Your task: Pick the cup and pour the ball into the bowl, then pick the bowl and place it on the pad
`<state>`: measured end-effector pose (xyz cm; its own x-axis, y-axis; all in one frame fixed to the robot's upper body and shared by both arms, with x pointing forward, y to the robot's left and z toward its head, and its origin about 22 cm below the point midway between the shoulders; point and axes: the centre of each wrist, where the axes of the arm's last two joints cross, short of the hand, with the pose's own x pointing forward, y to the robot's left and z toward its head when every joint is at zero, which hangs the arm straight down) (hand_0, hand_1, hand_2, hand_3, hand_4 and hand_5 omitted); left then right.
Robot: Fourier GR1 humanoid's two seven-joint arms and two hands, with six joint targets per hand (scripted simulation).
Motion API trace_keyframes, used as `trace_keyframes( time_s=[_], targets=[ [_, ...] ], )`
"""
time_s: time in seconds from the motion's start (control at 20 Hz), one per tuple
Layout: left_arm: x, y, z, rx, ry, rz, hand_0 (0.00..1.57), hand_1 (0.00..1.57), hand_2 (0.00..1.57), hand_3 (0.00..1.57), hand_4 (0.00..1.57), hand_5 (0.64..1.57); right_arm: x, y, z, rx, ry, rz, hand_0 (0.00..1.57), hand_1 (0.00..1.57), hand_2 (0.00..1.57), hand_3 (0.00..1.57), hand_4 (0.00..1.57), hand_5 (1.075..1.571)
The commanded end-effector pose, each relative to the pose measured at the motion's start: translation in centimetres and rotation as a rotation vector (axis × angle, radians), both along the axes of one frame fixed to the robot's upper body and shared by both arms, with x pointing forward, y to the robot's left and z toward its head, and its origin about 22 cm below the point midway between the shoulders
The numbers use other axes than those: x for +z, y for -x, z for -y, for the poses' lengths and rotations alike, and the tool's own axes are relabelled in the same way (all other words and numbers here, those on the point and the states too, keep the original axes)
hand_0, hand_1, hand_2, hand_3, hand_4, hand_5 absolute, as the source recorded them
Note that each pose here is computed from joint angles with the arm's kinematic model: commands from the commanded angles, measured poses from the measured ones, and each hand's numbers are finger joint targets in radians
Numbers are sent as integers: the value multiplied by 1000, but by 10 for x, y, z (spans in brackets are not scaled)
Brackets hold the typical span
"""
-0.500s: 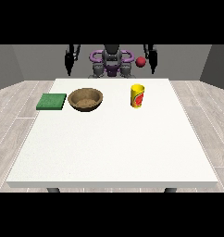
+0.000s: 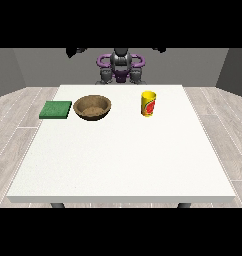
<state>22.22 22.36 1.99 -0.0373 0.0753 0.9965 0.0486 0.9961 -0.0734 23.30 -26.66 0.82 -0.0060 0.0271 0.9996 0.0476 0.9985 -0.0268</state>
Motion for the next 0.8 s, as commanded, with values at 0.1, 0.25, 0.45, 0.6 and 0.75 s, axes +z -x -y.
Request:
trace_keyframes(
  time_s=[0.1, 0.25, 0.45, 0.6, 0.75],
  targets=[
    [12, 30, 28, -29, 74, 98, 0, 0, 0, 0, 0, 1511, 3, 12, 17, -42, -57, 73, 0, 0, 0, 0, 0, 1567],
    [20, 10, 29, -30, 7, 189, 0, 0, 0, 0, 0, 1478, 9, -5, 2, -17, -45, 160, 0, 0, 0, 0, 0, 1565],
    [25, -19, 9, -22, -29, 248, 0, 0, 0, 0, 0, 1402, 34, -28, -21, 42, -46, 208, 0, 0, 0, 0, 0, 1563],
    [46, -46, -1, 10, -52, 355, 0, 0, 0, 0, 0, 1358, 38, -43, 1, 64, -49, 275, 0, 0, 0, 0, 0, 1565],
    [73, -62, -30, 19, -105, 383, 0, 0, 0, 0, 0, 1296, 17, -43, 12, 67, -49, 330, 0, 0, 0, 0, 0, 1563]
  ],
)
